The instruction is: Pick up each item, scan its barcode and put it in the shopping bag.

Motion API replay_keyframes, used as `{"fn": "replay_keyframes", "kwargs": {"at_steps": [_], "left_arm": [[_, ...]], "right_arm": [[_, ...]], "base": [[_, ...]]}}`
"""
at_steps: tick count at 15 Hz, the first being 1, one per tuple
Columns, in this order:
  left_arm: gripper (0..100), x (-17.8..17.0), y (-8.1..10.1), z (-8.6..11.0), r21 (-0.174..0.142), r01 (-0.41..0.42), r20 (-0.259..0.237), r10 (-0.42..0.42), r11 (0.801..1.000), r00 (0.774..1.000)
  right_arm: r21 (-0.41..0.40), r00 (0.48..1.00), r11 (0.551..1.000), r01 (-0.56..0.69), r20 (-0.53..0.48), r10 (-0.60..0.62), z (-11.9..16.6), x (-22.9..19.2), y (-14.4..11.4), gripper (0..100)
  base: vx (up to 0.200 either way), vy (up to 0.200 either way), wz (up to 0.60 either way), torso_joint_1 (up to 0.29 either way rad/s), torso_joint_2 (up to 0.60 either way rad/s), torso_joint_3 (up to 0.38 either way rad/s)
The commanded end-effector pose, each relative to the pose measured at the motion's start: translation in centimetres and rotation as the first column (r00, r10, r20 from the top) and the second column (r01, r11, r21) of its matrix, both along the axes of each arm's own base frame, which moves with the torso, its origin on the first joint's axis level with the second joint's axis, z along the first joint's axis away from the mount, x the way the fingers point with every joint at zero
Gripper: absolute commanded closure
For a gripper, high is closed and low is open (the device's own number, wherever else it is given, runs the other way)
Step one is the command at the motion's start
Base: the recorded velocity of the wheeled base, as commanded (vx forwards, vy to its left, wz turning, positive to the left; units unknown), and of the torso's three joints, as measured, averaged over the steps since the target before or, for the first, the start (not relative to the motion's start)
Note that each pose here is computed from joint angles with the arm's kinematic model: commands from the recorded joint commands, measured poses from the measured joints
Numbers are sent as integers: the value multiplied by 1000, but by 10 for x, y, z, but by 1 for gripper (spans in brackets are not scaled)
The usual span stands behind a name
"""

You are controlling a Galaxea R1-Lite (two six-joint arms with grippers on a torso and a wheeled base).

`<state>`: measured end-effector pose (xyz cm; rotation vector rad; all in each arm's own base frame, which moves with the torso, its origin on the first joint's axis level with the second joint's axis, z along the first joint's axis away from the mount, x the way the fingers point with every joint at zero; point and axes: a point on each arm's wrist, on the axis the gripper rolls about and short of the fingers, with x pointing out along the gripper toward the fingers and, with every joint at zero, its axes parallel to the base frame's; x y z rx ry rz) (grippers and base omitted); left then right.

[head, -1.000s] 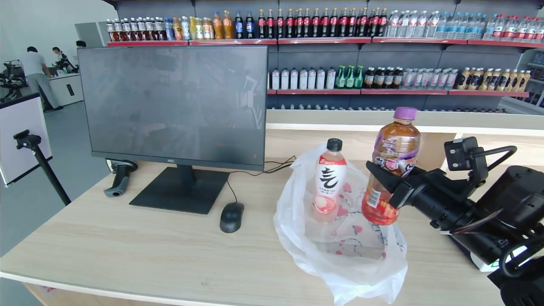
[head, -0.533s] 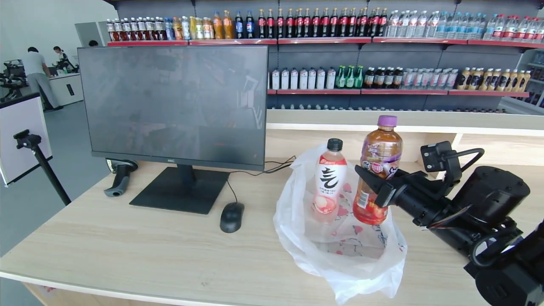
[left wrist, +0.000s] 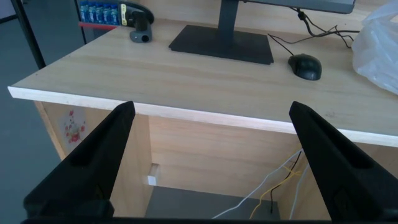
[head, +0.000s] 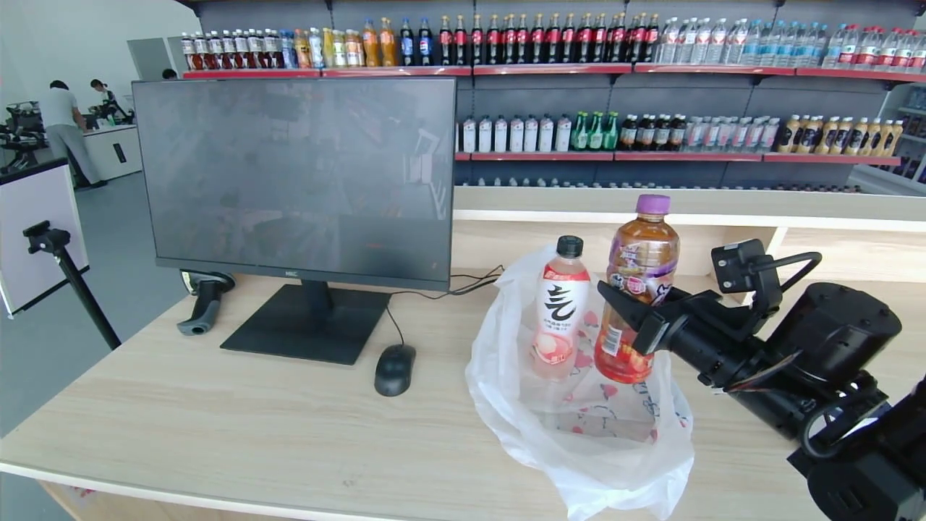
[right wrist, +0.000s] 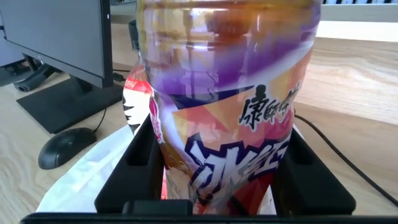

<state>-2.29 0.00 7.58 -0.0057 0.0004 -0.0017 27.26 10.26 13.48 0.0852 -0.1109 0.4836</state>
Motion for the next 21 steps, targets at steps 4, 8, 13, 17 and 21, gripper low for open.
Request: {"fn": "replay_keyframes", "kwargs": {"at_steps": [4, 8, 13, 17, 21], "left_arm": [[0, 0, 0, 0, 0, 0, 0, 0, 1000, 1000], [0, 0, 0, 0, -8, -2, 2, 2, 1000, 1000], [0, 0, 0, 0, -7, -2, 2, 2, 1000, 1000], [0, 0, 0, 0, -7, -2, 0, 2, 1000, 1000], [0, 0, 0, 0, -5, -2, 0, 2, 1000, 1000]], "right_arm": [[-19, 998, 1000, 19, -56, -20, -20, 15, 0, 100], [-28, 997, 998, 53, -54, -55, -29, 33, 1, 100], [-61, 991, 993, 106, -73, -110, -37, 36, -11, 100], [-59, 991, 992, 109, -71, -113, -38, 40, -11, 100], [-65, 991, 992, 110, -74, -115, -39, 38, -12, 100]], "base": [[0, 0, 0, 0, 0, 0], [0, 0, 0, 0, 0, 0], [0, 0, 0, 0, 0, 0], [0, 0, 0, 0, 0, 0], [0, 0, 0, 0, 0, 0]]}}
